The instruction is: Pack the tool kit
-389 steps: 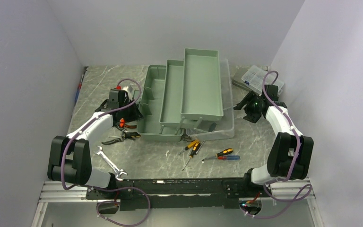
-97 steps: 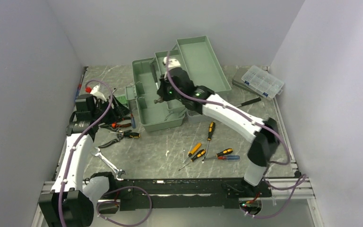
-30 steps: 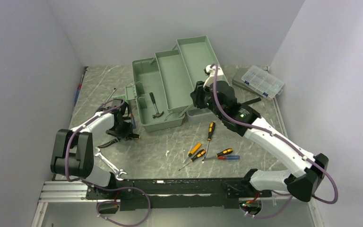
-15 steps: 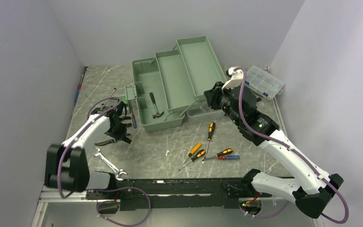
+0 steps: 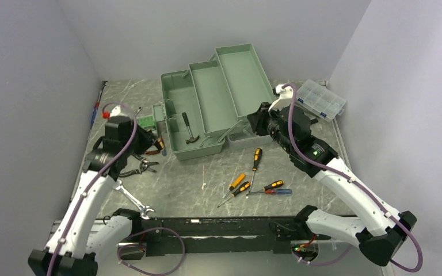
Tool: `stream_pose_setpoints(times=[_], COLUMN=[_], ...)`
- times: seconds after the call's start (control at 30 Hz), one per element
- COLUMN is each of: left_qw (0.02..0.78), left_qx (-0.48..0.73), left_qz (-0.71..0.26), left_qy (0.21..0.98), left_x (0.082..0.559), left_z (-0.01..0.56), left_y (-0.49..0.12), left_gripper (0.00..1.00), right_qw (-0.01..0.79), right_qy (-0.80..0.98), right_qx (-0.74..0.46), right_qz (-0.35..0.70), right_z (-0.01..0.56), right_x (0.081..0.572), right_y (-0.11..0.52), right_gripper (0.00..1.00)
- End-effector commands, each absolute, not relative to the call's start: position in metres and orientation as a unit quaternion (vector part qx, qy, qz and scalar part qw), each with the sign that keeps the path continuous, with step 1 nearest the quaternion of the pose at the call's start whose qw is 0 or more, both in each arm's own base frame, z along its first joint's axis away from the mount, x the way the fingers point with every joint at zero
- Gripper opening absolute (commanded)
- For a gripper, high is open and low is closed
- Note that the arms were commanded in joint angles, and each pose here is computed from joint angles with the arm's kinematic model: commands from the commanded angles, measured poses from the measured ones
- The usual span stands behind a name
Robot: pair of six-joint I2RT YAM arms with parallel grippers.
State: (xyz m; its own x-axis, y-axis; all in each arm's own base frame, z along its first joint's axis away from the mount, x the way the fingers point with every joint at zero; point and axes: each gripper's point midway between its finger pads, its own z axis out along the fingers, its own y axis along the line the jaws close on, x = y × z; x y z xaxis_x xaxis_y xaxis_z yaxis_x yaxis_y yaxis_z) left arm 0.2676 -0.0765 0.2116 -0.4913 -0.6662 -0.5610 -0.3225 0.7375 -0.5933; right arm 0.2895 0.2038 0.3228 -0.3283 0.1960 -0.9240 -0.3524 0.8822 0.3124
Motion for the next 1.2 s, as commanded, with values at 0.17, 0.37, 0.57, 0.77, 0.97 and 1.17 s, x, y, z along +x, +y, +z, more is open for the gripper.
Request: stream_pose_setpoints(times=[0.17,0.37,0.57,0.77,0.97,1.17], left_qw=[0.401,0.367,0.313,0.287,0.326,0.372], left_qx=[-0.077,-0.087,-0.078,-0.055,-0.034,-0.011], left_qz=[-0.326,-0.294,-0.289,-0.296,-0.281,-0.271], left_qy=[0.853,0.878,0.901,0.909,0.902,0.888], left_x=[0.342,0.396,0.429,0.439,0.435,0.411], left_z=[0.284,0.252,0.202,0.180,0.203,0.234], left_y=[-0.162,-0.180,-0.200,-0.217,-0.211,-0.197], left_gripper=[0.00,0.00,0.00,0.25,0.49,0.53], right_qw=[0.581,0.578,0.566,0.543,0.485,0.435], right_qy=[0.774,0.779,0.787,0.804,0.845,0.874], right_qx=[-0.047,-0.053,-0.051,-0.035,0.015,0.057], right_qz=[0.247,0.235,0.242,0.241,0.224,0.208], right_z=[0.330,0.332,0.326,0.308,0.269,0.231], right_x=[0.287,0.291,0.294,0.296,0.284,0.257], right_y=[0.201,0.199,0.204,0.206,0.195,0.175], right_gripper=[0.23,0.23,0.23,0.25,0.34,0.44])
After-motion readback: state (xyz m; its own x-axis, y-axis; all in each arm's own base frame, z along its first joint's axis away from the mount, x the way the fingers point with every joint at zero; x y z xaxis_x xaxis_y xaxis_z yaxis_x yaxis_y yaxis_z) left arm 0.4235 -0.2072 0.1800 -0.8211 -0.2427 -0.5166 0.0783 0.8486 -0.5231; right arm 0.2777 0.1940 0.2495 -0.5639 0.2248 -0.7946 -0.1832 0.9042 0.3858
